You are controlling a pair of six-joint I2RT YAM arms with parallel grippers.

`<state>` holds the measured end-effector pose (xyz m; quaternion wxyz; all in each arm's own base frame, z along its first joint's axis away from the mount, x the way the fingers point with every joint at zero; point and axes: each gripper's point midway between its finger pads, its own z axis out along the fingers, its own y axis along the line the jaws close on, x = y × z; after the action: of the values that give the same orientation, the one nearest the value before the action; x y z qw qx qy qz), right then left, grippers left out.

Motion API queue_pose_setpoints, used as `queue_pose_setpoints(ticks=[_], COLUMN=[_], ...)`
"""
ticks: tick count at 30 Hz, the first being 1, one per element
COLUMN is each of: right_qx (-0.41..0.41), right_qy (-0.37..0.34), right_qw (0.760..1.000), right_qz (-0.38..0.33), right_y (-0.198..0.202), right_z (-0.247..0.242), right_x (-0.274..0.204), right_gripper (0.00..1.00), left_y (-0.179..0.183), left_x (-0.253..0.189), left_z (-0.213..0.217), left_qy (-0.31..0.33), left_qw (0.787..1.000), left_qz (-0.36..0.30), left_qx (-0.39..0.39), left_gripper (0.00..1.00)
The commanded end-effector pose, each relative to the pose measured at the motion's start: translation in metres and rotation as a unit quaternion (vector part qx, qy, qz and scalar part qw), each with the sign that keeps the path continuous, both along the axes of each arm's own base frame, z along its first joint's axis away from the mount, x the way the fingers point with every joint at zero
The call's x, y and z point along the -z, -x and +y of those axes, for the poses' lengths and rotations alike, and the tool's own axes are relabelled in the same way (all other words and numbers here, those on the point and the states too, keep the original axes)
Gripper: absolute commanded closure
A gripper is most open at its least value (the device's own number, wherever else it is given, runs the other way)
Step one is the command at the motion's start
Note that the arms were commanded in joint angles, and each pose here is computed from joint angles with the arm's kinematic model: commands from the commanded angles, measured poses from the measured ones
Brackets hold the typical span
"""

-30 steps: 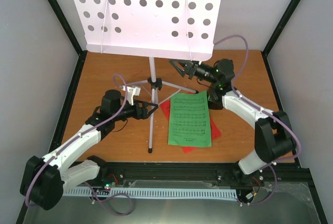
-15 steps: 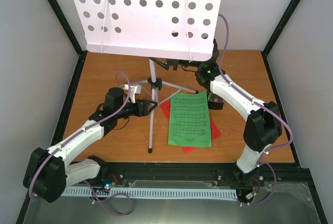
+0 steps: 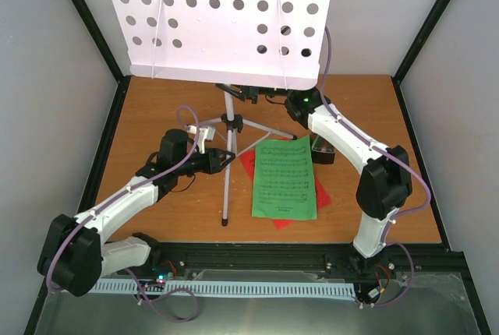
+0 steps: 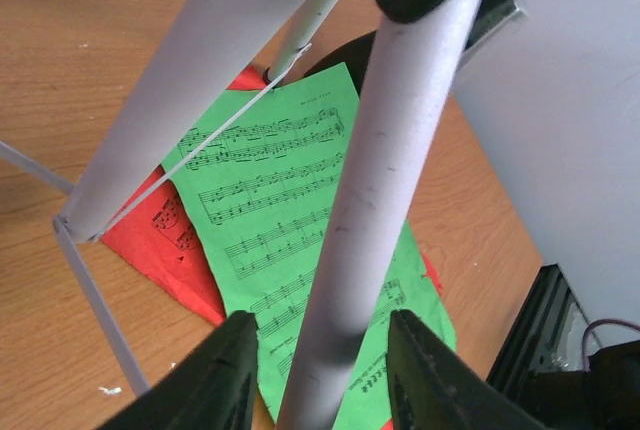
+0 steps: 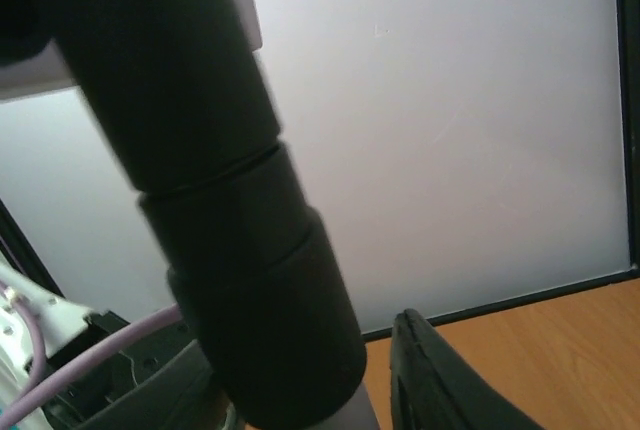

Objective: Pack up the instrument practice props

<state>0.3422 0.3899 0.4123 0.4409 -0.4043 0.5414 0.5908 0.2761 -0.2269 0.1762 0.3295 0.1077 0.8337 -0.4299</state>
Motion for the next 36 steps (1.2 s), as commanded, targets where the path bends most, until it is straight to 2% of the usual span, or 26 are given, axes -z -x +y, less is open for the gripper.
queue_pose_setpoints(ticks=[1, 6, 8, 13, 23, 31, 36], right_qx=[-0.011, -0.012, -0.014, -0.03, -0.073, -0.088, -0.074], right_qy=[0.003, 0.001, -0.004, -0.012, -0.002, -0.003, -0.004], right_qw=[1.0, 1.0, 0.999, 0.997, 0.991, 0.989, 0.991], right_qz=[-0.015, -0.026, -0.035, -0.067, -0.114, -0.118, -0.108], right_y=[0.004, 0.006, 0.008, 0.018, 0.055, 0.082, 0.088], right_z=[0.004, 0.004, 0.004, 0.013, 0.048, 0.06, 0.065], right_x=[-0.007, -0.013, -0.019, -0.038, -0.06, -0.059, -0.044], right_gripper=[0.66, 0.92, 0.97, 0.97, 0.97, 0.97, 0.97], left_y=[-0.009, -0.015, -0.019, -0.029, -0.038, -0.016, -0.006], left_x=[-0.016, -0.016, -0.021, -0.054, -0.162, -0.229, -0.23], left_z=[-0.004, 0.001, 0.006, 0.018, 0.042, 0.067, 0.08], left_qy=[0.003, -0.009, -0.018, -0.041, -0.044, -0.023, -0.03], left_qw=[1.0, 0.999, 0.998, 0.987, 0.943, 0.905, 0.894], left_qz=[-0.023, -0.039, -0.061, -0.144, -0.307, -0.39, -0.404], left_qx=[0.004, -0.013, -0.024, -0.053, -0.12, -0.169, -0.191], left_gripper=[0.68, 0.99, 1.0, 1.0, 1.0, 1.0, 1.0])
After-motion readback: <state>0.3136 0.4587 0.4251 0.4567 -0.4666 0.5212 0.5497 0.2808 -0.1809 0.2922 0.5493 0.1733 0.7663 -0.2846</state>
